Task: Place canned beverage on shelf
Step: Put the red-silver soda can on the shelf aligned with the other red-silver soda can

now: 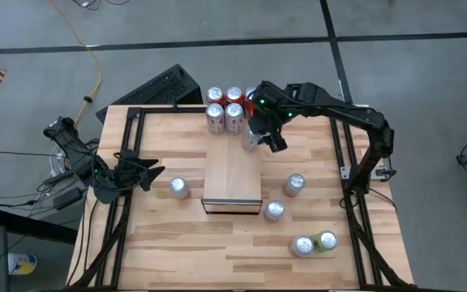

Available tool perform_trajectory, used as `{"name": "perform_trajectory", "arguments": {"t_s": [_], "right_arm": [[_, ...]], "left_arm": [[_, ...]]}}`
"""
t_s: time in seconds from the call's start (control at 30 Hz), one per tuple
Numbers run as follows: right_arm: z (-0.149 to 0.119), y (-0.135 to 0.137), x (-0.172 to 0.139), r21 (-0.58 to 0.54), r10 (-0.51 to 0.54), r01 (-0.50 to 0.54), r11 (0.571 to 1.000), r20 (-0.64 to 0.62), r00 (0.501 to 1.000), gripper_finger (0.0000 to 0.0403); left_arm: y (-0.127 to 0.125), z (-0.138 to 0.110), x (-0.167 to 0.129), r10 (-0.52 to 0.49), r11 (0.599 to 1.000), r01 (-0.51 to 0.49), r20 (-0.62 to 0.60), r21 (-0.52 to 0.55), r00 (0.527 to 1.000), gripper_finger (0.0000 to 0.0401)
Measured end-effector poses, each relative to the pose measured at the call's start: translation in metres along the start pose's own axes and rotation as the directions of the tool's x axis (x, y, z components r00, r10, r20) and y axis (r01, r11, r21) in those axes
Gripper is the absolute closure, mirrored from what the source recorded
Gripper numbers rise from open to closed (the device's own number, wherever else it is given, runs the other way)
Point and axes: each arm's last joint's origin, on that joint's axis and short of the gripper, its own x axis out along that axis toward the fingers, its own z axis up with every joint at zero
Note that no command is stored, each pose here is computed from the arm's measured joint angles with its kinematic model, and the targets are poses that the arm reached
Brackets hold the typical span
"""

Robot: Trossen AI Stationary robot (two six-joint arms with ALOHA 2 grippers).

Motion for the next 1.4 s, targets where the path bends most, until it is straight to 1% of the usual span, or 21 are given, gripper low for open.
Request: {"name": "perform_trajectory", "arguments": {"t_s": [0.13, 0.23, 0.4, 0.6, 0.7, 0.87, 0.93, 1.0, 1.1, 1.2, 1.3, 1.4], "right_arm": [[-0.001, 0.0, 0.0, 0.015, 0.0, 0.0, 1.0, -0.009, 1.0, 0.0093], [-0.002, 0.0, -0.001, 0.015, -0.004, 0.004, 1.0, -0.01, 1.0, 0.008], [0.001, -0.002, -0.001, 0.008, -0.025, 0.025, 1.0, 0.017, 1.0, 0.0077], [0.002, -0.002, -0.006, 0.009, -0.08, 0.08, 0.997, -0.003, 0.997, 0.0081], [0.007, -0.002, -0.022, 0.04, -0.097, 0.096, 0.995, 0.026, 0.995, 0.0081], [0.018, 0.002, -0.063, 0.079, -0.156, 0.146, 0.986, 0.141, 0.978, 0.0081], [0.019, 0.005, -0.077, 0.12, -0.179, 0.159, 0.98, 0.174, 0.968, 0.0082], [0.013, 0.011, -0.09, 0.184, -0.176, 0.144, 0.972, 0.169, 0.97, 0.0088], [0.002, 0.021, -0.103, 0.288, -0.13, 0.086, 0.954, 0.139, 0.982, 0.0115], [-0.001, 0.03, -0.105, 0.358, -0.084, 0.043, 0.933, 0.101, 0.991, 0.0165], [0.001, 0.038, -0.098, 0.372, -0.037, 0.01, 0.928, 0.066, 0.997, 0.0241], [0.0, 0.046, -0.078, 0.383, 0.01, -0.018, 0.924, 0.023, 1.0, 0.0332]], "left_arm": [[0.0, 0.0, 0.0, 0.0, 1.0, 0.0, 0.002, 0.003, 1.0, 0.0131], [0.0, 0.0, 0.0, 0.001, 1.0, -0.001, 0.005, 0.004, 1.0, 0.0131], [0.0, 0.0, 0.0, 0.001, 1.0, -0.001, 0.004, 0.008, 1.0, 0.0131], [0.0, 0.0, 0.0, 0.001, 1.0, -0.002, 0.004, 0.02, 1.0, 0.0131], [0.0, 0.0, 0.0, 0.002, 1.0, -0.002, 0.004, 0.029, 1.0, 0.0131], [0.001, 0.0, 0.0, 0.004, 0.999, -0.004, 0.004, 0.051, 1.0, 0.0131], [0.001, 0.0, 0.0, 0.006, 0.999, -0.006, 0.004, 0.054, 1.0, 0.0131], [0.001, 0.0, 0.0, 0.006, 0.999, -0.006, 0.003, 0.054, 1.0, 0.0131], [0.001, 0.0, 0.0, 0.006, 0.999, -0.006, 0.003, 0.053, 1.0, 0.0131], [0.001, 0.0, 0.0, 0.008, 0.998, -0.009, 0.006, 0.055, 1.0, 0.0131], [0.002, 0.0, 0.0, 0.015, 0.999, -0.016, 0.017, 0.051, 1.0, 0.0131], [0.002, 0.0, 0.0, 0.018, 0.999, -0.019, 0.024, 0.048, 1.0, 0.0131]]}}
